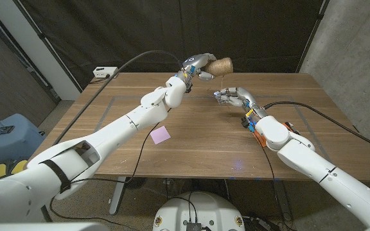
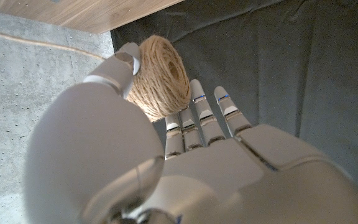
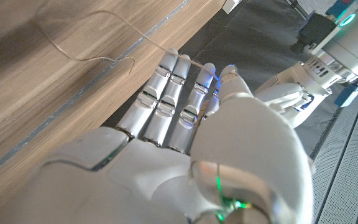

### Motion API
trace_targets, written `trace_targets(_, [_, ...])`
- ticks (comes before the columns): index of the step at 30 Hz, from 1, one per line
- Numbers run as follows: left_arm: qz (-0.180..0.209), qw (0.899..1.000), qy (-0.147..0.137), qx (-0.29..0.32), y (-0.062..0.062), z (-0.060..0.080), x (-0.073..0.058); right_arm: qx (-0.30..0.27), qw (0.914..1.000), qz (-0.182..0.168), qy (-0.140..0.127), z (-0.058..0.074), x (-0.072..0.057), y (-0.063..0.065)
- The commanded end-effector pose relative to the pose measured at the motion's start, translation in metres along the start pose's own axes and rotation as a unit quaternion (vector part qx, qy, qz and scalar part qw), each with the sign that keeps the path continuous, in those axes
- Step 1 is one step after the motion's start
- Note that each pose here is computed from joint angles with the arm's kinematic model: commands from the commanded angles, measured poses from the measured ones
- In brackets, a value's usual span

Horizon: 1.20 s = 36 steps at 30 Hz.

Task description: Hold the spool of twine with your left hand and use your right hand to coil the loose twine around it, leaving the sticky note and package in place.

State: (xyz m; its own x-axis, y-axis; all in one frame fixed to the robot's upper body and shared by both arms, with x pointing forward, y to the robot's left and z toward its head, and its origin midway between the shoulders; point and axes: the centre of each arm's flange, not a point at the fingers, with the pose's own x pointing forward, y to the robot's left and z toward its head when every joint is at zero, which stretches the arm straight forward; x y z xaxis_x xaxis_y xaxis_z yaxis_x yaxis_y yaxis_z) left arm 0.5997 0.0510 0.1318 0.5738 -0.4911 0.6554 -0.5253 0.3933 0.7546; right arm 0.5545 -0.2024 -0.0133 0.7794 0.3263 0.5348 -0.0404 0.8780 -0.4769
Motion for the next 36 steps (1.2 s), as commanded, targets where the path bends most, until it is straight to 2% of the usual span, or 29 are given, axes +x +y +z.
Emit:
trace_targets(1, [-0.006,1.0,0.003,-0.002,-0.005,-0.004,0.003,0.005,0.9999,0.006,-0.015,0.013,-0.009,0.002])
trace_targets(20, [-0.012,1.0,0.007,-0.004,-0.013,0.002,0.001,0.018,0.9982,0.015,-0.055,0.033,-0.023,0.002])
trace_targets(36, [-0.018,1.0,0.003,-0.002,-0.017,0.007,0.004,0.021,0.9965,0.007,-0.081,0.047,-0.026,-0.005])
